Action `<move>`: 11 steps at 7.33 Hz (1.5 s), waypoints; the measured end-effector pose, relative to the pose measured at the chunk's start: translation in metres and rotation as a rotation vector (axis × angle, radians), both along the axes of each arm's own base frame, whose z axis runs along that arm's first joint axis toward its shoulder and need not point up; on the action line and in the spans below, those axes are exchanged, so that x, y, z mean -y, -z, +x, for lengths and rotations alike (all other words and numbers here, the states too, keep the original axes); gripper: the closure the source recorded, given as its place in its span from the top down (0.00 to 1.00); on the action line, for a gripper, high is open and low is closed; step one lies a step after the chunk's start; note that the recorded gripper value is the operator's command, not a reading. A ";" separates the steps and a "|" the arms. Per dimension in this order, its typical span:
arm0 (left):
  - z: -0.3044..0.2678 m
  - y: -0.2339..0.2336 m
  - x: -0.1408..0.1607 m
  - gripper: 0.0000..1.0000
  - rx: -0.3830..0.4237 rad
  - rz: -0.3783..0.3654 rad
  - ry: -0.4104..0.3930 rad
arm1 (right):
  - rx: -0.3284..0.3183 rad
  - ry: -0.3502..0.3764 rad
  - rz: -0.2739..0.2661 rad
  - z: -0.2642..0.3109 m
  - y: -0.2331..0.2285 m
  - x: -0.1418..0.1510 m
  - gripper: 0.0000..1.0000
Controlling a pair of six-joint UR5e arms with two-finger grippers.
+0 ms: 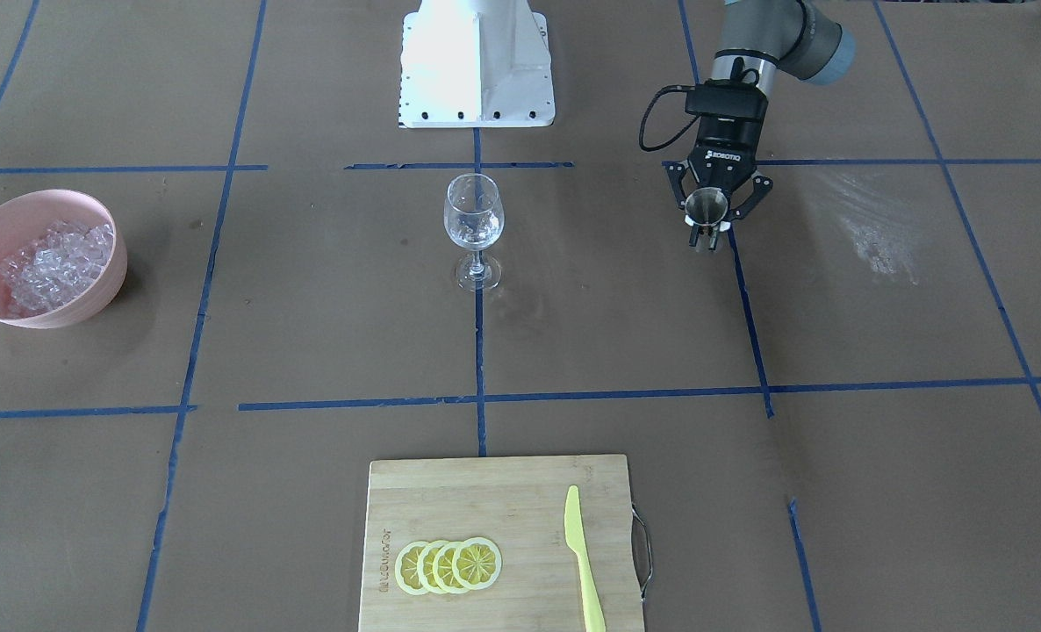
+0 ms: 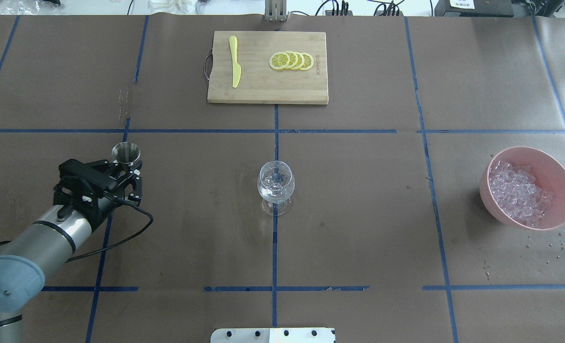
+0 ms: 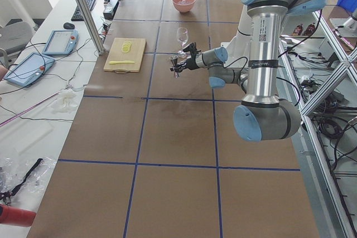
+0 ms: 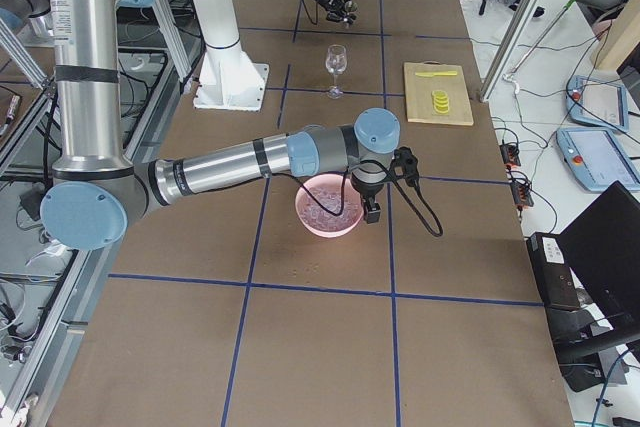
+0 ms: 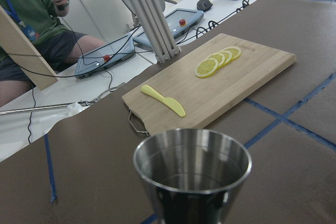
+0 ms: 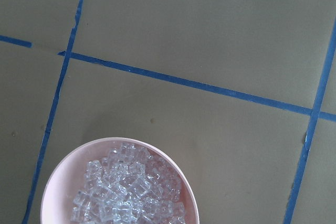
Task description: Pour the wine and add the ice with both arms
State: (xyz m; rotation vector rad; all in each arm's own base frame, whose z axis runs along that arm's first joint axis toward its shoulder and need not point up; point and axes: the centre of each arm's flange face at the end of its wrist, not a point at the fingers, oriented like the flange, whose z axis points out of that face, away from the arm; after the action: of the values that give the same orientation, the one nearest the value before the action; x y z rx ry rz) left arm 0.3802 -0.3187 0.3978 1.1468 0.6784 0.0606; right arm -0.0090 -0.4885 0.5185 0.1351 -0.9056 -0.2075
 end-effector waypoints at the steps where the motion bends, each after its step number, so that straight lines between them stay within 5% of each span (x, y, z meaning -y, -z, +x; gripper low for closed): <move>1: -0.015 -0.038 -0.002 0.00 -0.006 -0.030 0.042 | 0.000 0.000 0.001 0.000 0.000 0.000 1.00; 3: -0.035 -0.106 -0.004 0.00 0.000 -0.048 0.126 | 0.000 0.000 0.004 0.000 0.002 0.000 1.00; 6: -0.057 -0.167 -0.008 0.00 -0.188 -0.070 0.207 | 0.000 0.000 0.004 0.000 0.002 -0.001 1.00; 11: -0.065 -0.203 -0.023 0.00 -0.259 -0.086 0.314 | 0.002 0.000 0.012 0.000 0.006 -0.001 1.00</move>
State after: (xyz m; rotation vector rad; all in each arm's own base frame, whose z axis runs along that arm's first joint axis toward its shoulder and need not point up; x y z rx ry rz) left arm 0.3150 -0.2959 0.6008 1.1761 0.7134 -0.3853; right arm -0.0089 -0.4873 0.5127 0.1461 -0.9060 -0.2128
